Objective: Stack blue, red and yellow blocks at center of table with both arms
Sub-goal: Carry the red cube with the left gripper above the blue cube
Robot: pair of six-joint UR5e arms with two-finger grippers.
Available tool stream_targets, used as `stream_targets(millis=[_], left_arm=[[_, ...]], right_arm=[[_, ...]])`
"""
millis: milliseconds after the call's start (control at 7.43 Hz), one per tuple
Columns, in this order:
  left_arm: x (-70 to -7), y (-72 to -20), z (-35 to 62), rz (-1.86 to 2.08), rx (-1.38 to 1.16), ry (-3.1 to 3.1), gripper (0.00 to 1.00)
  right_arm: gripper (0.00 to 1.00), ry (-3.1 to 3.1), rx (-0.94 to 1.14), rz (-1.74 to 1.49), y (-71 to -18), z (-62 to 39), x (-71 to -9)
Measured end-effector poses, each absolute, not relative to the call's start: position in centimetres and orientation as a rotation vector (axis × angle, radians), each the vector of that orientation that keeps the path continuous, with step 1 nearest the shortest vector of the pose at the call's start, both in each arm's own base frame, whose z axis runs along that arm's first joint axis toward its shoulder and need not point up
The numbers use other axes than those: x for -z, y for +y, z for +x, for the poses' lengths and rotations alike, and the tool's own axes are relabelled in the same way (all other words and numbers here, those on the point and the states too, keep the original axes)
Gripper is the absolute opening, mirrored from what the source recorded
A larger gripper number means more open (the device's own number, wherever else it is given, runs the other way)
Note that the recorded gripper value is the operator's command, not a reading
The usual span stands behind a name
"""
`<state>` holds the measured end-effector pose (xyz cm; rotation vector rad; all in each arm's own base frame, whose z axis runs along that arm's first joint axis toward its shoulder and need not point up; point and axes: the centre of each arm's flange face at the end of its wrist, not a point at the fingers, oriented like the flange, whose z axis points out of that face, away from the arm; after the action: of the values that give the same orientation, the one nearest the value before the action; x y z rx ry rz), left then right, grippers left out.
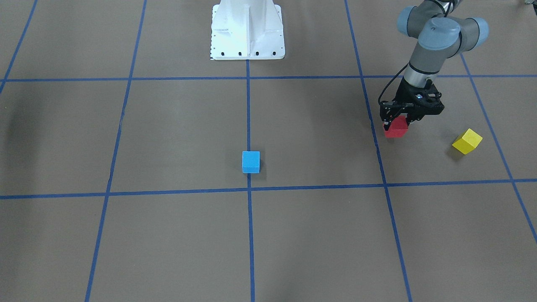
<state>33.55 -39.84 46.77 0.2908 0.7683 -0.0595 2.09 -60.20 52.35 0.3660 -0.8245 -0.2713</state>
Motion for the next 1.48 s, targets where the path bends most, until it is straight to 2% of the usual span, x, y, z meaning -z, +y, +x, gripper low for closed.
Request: stream_targets(millis=[538, 808, 1212, 1481], left_arm=[[-26.7, -45.7, 38.6, 0.281, -0.006, 0.727, 0.00], [-19.0, -48.4, 44.3, 0.270, -0.022, 0.735, 0.00], [-12.1, -51.4, 53.2, 0.245, -0.029, 0.748, 0.00], [-11.9, -52.5, 58.2, 0.241, -0.027, 0.777, 0.00]], right_arm=[[1.00, -0.751, 0.204, 0.276, -57.2, 3.1, -58.1], [1.00, -0.729, 0.172, 0.250, -55.6, 4.4, -60.3], [1.00, -0.724, 0.147, 0.235, -54.4, 5.4, -61.7], [1.00, -0.726, 0.135, 0.233, -54.3, 5.8, -61.8]])
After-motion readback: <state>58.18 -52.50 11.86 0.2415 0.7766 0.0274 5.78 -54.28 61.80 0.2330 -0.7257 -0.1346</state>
